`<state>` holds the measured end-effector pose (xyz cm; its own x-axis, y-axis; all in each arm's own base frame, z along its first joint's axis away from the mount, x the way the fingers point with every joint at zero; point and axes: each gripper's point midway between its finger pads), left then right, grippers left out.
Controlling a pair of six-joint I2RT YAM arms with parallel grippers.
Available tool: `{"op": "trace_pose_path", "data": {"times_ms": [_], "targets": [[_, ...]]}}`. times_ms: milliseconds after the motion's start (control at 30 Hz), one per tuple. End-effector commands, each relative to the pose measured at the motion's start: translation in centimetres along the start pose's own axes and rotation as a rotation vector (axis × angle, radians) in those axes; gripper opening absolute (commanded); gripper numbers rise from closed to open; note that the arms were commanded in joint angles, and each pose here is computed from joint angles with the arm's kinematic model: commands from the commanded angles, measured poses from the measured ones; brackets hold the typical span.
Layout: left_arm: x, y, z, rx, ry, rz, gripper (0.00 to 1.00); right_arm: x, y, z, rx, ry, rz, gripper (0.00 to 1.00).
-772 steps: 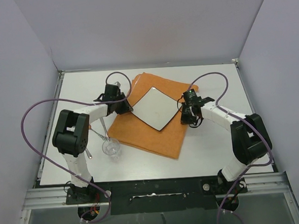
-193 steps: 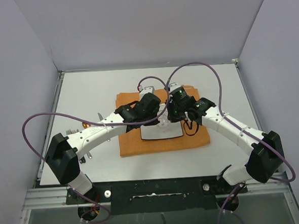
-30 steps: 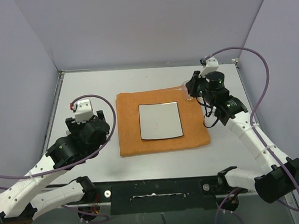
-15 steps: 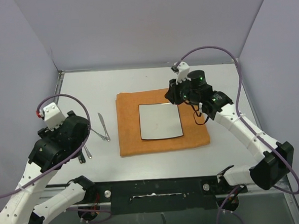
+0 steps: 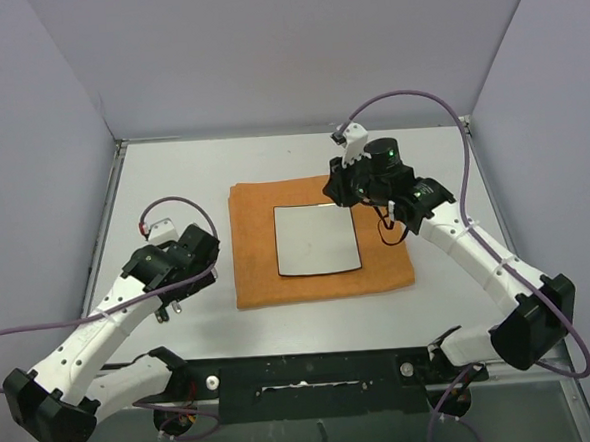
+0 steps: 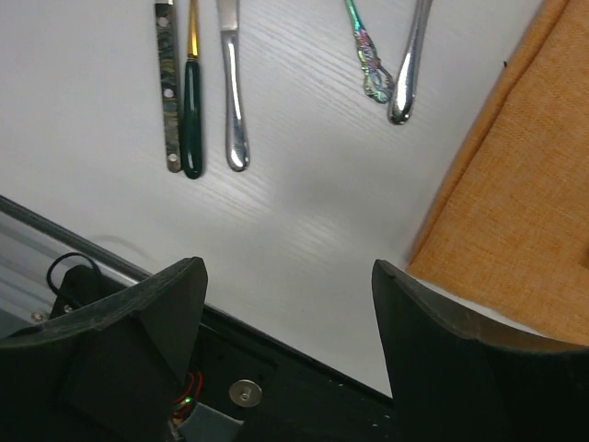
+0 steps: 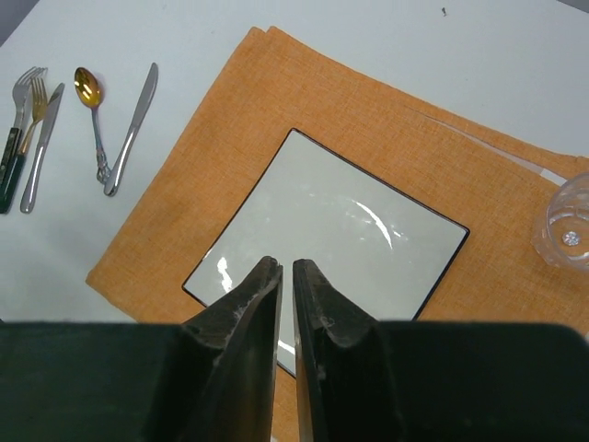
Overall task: Set the dinner table for one person
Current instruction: Pick up the knife at the center of the board.
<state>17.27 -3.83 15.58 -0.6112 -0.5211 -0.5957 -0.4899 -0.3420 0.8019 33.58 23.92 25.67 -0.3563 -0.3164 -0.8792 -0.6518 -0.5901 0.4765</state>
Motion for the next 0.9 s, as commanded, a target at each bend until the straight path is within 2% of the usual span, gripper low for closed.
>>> {"op": "trace_pose_path", "data": {"times_ms": [0,100,300,500,733,867], "targets": [[0.2,-0.6,-5.3,0.194,0.039,0.021,0.71,-2.5,3.2,0.2,0.023,0.036,-0.096,0.12],[0.2,-1.6,-7.5,0.274,0.008,0.011,0.71,-2.1,4.1,0.3,0.031,0.040,-0.093,0.11],[0.1,-6.2,-8.5,0.214,0.004,0.080,0.68,-1.5,5.8,0.2,0.051,0.038,-0.083,0.11],[-1.7,-10.2,-10.3,0.244,0.038,0.136,0.62,-1.0,7.5,0.0,0.080,0.048,-0.084,0.11],[-2.5,-12.8,-13.7,0.280,-0.036,0.159,0.59,-0.3,8.5,-0.5,0.112,0.061,-0.067,0.10],[-2.2,-13.8,-14.1,0.264,-0.043,0.173,0.59,-0.3,8.8,-0.8,0.126,0.070,-0.062,0.10]]}}
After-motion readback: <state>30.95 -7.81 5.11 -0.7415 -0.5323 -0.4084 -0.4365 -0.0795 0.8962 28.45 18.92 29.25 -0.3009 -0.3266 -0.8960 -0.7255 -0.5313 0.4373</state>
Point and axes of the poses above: each gripper's point midway between its finger pads, its own y axis back along the fingers, its own z axis along the line the jaws close on, x = y × z, and after that the axes turned 11 degrees about y, right-handed
